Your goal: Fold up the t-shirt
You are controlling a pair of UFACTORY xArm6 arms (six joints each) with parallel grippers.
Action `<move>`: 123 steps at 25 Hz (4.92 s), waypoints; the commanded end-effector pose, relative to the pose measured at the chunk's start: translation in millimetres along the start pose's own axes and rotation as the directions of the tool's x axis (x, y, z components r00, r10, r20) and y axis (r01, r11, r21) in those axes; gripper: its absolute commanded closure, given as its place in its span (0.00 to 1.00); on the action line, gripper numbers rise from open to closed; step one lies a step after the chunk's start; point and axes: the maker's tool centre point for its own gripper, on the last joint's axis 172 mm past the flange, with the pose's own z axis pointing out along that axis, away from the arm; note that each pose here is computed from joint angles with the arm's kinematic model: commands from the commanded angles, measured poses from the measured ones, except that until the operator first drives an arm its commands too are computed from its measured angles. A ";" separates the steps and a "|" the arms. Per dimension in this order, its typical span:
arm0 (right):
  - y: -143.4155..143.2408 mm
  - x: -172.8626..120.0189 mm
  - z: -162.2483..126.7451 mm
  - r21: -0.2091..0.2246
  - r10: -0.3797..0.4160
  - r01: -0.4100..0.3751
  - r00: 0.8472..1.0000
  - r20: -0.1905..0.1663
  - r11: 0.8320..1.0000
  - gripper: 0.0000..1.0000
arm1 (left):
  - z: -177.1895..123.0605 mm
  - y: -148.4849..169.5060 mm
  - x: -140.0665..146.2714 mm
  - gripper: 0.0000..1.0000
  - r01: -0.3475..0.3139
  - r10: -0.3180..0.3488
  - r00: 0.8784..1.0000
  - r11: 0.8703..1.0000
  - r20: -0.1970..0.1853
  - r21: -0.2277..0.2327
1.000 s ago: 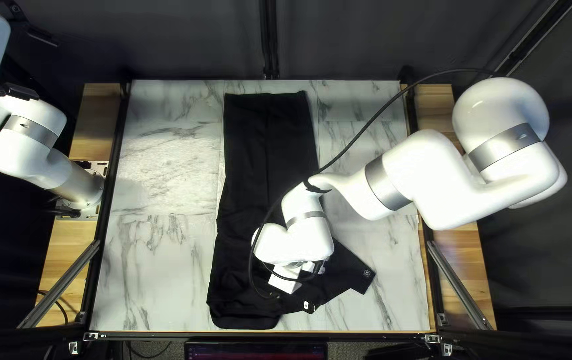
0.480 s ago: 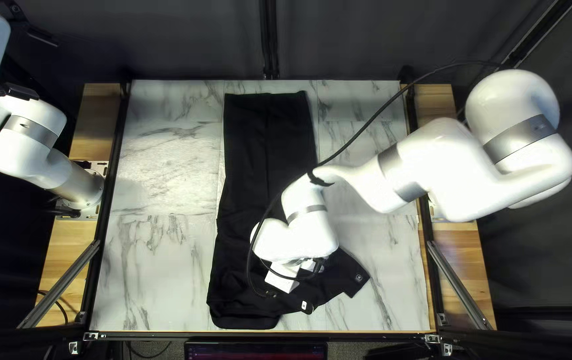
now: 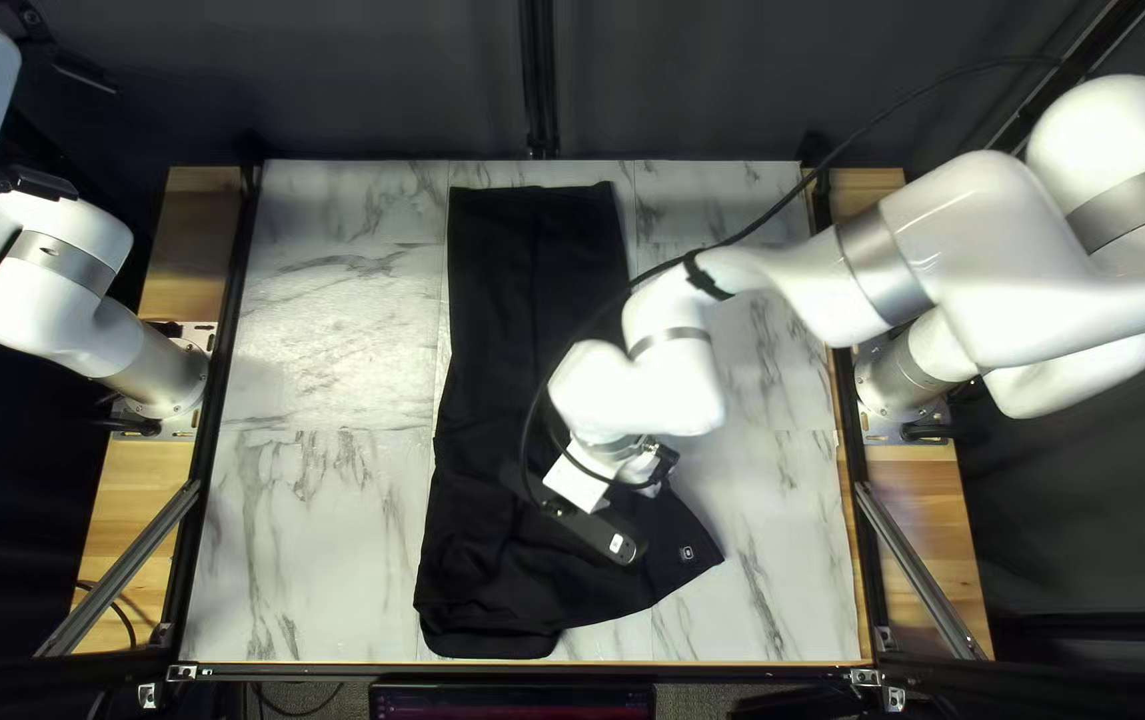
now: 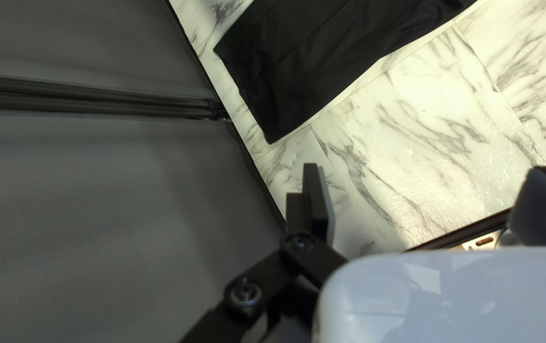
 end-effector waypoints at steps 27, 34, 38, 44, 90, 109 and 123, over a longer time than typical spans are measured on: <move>28.4 35.5 -32.6 -0.058 -0.030 0.023 0.993 -0.116 0.998 1.00 | 0.0 0.0 0.0 0.00 0.000 0.000 1.000 1.000 0.000 0.000; -12.1 21.3 -18.2 0.024 -0.030 0.033 0.992 -0.123 0.999 1.00 | 0.0 0.0 0.0 0.00 0.000 0.000 1.000 1.000 0.000 0.000; -44.1 4.5 -24.3 0.073 -0.014 0.023 0.992 -0.121 0.997 1.00 | 0.0 0.0 0.0 0.00 0.000 0.000 1.000 1.000 0.000 0.000; -29.8 22.7 -50.8 0.078 -0.016 0.026 0.992 -0.127 0.997 1.00 | 0.0 0.0 0.0 0.00 0.000 0.000 1.000 1.000 0.000 0.000; 132.7 42.5 -6.8 0.028 0.039 -0.034 0.972 -0.230 0.999 0.00 | 0.0 0.0 0.0 0.00 0.000 0.000 1.000 1.000 0.000 0.000; 114.1 60.6 2.9 -0.121 -0.168 0.176 0.983 0.068 0.977 0.00 | 0.0 0.0 0.0 0.00 0.000 0.000 1.000 1.000 0.000 0.000; 121.7 0.4 -6.9 -0.066 -0.138 0.150 0.978 0.158 0.987 0.00 | 0.0 0.0 0.0 0.00 0.000 0.000 1.000 1.000 0.000 0.000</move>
